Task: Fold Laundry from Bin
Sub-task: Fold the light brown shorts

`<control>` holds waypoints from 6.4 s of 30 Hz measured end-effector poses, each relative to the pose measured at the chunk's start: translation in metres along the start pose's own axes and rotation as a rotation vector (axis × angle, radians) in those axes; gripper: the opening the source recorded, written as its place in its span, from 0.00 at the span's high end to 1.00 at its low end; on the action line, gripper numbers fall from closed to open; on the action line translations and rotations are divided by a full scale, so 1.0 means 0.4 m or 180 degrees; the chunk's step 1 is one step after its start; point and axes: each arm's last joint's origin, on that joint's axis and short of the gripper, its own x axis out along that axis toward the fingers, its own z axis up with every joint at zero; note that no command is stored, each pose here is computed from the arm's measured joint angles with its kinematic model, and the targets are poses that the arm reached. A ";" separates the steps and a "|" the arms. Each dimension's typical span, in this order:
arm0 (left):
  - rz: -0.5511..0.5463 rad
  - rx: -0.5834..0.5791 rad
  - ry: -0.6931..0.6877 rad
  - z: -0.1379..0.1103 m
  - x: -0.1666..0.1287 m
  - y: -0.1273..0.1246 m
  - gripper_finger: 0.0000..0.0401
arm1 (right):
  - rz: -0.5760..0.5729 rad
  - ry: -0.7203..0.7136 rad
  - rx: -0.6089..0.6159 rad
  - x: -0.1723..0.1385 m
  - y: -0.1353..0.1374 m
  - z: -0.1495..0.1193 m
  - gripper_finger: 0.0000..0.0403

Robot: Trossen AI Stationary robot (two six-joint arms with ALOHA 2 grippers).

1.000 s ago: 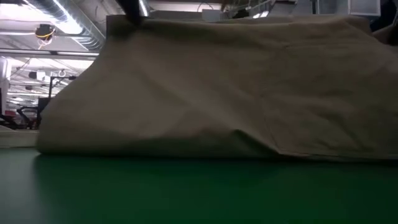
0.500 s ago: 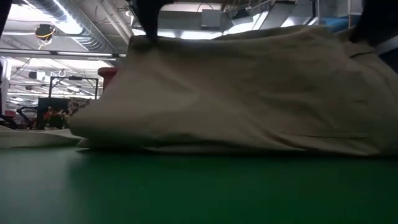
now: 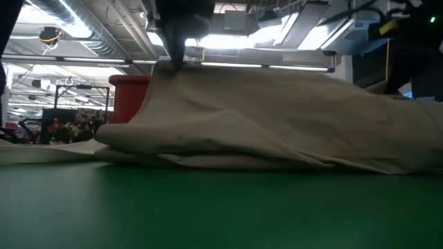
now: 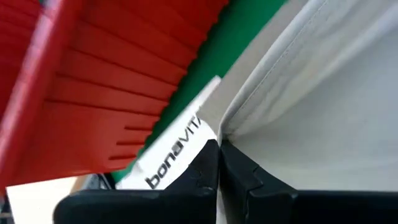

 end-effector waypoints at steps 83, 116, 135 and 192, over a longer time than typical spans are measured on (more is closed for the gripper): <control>-0.1596 -0.0326 0.0401 -0.096 0.041 -0.199 0.62 | 0.1032 0.0396 -0.0181 0.087 0.064 -0.001 0.48; -0.1150 -0.0312 0.1008 -0.314 0.169 -0.264 0.62 | 0.1058 0.1055 0.0160 0.205 0.130 -0.131 0.48; -0.1205 -0.0177 0.0932 -0.257 0.082 -0.247 0.62 | 0.0800 0.0484 -0.0018 0.068 0.094 -0.005 0.48; -0.0108 -0.0320 0.0944 -0.032 0.462 -0.059 0.83 | -0.0263 0.1014 -0.0055 0.329 0.036 0.132 0.48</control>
